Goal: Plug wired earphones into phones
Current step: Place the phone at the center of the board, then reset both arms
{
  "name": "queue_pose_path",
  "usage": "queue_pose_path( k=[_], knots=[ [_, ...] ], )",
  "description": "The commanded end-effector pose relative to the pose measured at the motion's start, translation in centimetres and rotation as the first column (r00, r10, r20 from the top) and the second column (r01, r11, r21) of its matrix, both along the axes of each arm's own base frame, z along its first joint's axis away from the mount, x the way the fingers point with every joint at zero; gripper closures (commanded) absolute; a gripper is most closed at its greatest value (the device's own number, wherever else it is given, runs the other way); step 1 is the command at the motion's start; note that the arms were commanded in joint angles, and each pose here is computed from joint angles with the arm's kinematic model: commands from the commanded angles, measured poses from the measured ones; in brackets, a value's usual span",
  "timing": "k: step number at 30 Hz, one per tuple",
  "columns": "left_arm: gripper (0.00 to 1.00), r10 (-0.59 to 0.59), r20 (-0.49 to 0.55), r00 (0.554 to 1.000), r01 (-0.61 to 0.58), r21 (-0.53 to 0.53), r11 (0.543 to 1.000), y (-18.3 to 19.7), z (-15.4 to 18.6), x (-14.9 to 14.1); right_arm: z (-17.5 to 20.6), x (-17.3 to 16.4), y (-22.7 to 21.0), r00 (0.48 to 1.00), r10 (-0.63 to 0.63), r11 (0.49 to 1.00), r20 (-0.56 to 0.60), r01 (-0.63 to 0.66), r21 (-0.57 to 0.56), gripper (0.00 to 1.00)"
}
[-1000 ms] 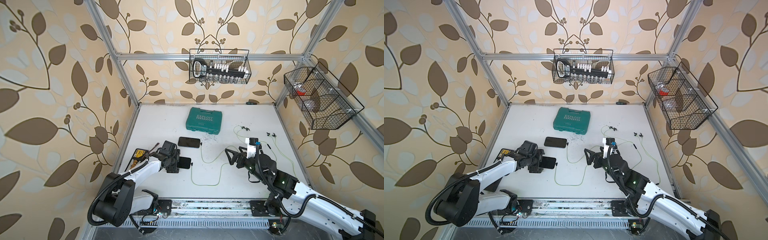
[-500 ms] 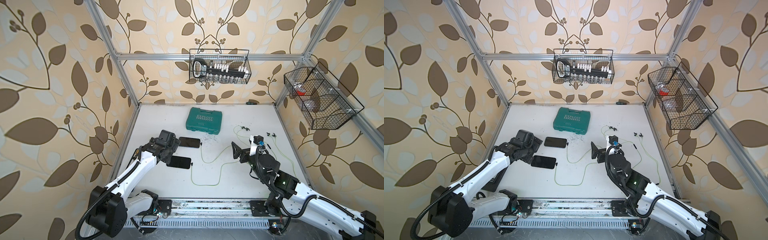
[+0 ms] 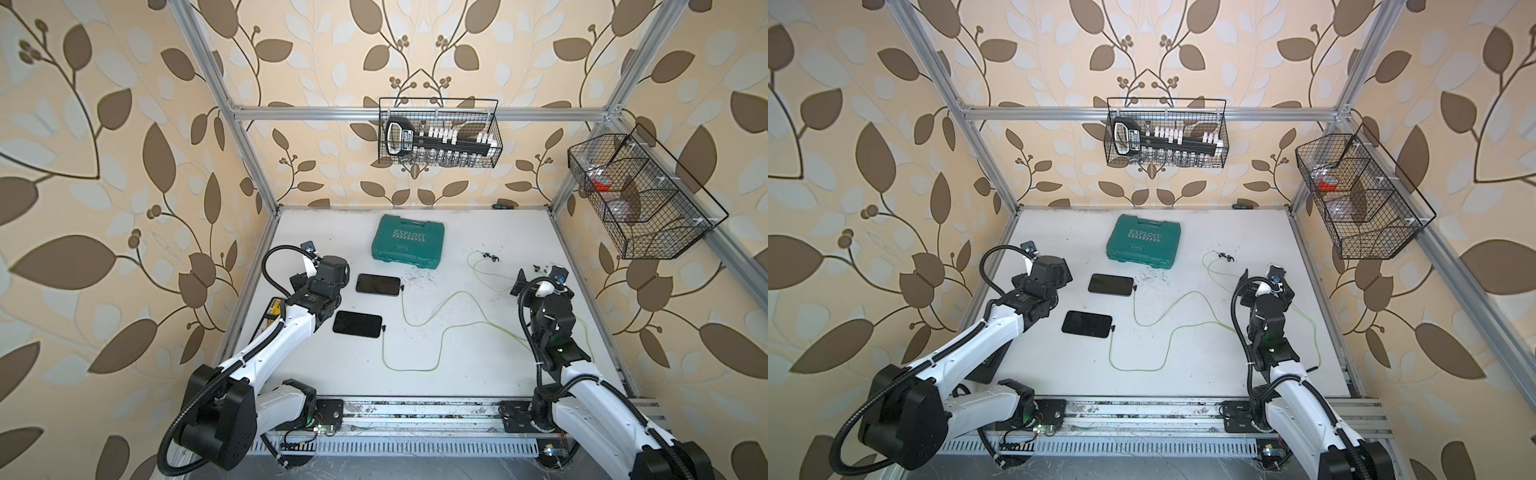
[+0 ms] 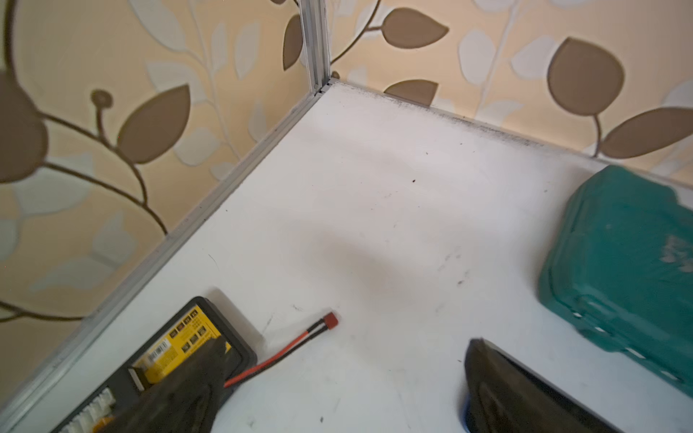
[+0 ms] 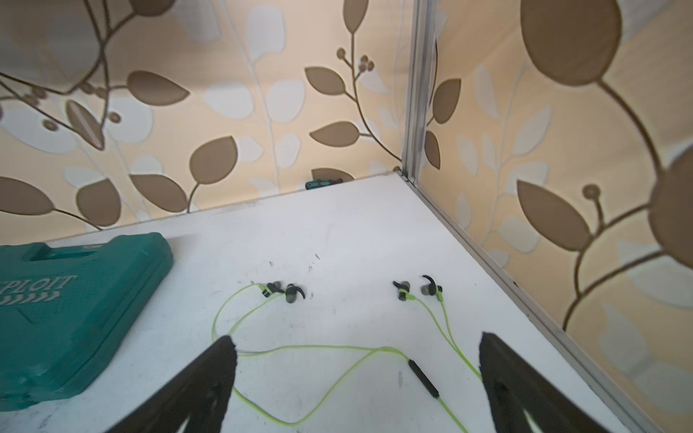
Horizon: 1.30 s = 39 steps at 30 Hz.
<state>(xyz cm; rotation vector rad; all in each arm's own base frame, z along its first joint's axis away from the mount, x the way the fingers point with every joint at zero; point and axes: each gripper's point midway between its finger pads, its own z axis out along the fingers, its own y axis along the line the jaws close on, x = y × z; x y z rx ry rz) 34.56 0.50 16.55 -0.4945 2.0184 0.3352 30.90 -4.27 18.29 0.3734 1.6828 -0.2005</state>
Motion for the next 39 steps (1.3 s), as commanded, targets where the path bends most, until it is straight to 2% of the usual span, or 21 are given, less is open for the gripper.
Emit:
queue_pose_path(
  k=[1, 6, 10, 11, 13, 17, 21, 28, 30, 34, 36, 39],
  knots=[
    [0.01, -0.032, 0.045, 0.998, 0.023, 0.182, 0.983, 1.1, 0.9, 2.0, 0.8, 0.8, 1.1, 0.992, 0.071, 0.996, 0.104, -0.075, 0.044, 0.01],
    [0.01, -0.202, -0.026, 0.979, 0.204, 0.185, 0.961, -0.3, -3.1, 3.0, -1.1, 1.7, 1.2, 0.996, 0.081, 0.997, 0.043, -0.081, -0.011, 0.01],
    [0.01, -0.240, -0.020, 0.970, 0.241, 0.086, 0.967, 0.2, -5.8, 3.4, -2.1, 2.3, 1.6, 0.994, 0.105, 0.994, 0.039, -0.104, -0.031, 0.01],
    [0.01, -0.236, -0.020, 0.972, 0.237, 0.089, 0.967, 0.4, -6.2, 3.5, -2.5, 2.6, 1.8, 0.993, 0.118, 0.993, 0.025, -0.117, -0.034, 0.01],
    [0.01, -0.219, -0.014, 0.976, 0.219, 0.094, 0.971, 0.7, -6.1, 3.8, -2.8, 3.0, 2.2, 0.990, 0.143, 0.989, 0.021, -0.142, -0.040, 0.01],
    [0.01, -0.295, 0.035, 0.955, 0.290, 0.100, 0.952, -0.3, -6.5, 3.7, -3.5, 3.7, 2.6, 0.985, 0.170, 0.985, 0.023, -0.169, -0.045, 0.01],
    [0.01, -0.321, -0.001, 0.947, 0.321, 0.050, 0.946, -0.2, -8.0, 4.4, -4.1, 4.6, 3.8, 0.969, 0.246, 0.967, -0.013, -0.246, -0.064, 0.01],
    [0.01, -0.317, -0.012, 0.948, 0.317, 0.013, 0.948, 0.3, -8.3, 4.7, -4.6, 5.3, 5.8, 0.932, 0.359, 0.927, -0.055, -0.363, -0.092, 0.01],
    [0.01, -0.316, -0.008, 0.949, 0.316, 0.013, 0.949, 0.3, -8.3, 4.6, -5.0, 4.9, 6.3, 0.919, 0.392, 0.911, -0.033, -0.393, -0.125, 0.01],
    [0.01, -0.329, -0.017, 0.944, 0.329, -0.009, 0.944, 0.2, -8.5, 4.8, -5.3, 4.8, 4.7, 0.952, 0.305, 0.946, 0.035, -0.299, -0.127, 0.01],
    [0.01, -0.335, -0.020, 0.942, 0.335, -0.018, 0.942, 0.2, -8.6, 4.9, -6.5, 5.9, 4.0, 0.960, 0.277, 0.957, -0.047, -0.280, -0.074, 0.00],
    [0.01, -0.337, -0.021, 0.941, 0.336, -0.028, 0.941, 0.3, -8.7, 4.9, -6.9, 6.5, 3.3, 0.961, 0.269, 0.962, -0.061, -0.272, -0.040, 0.00]
  ],
)
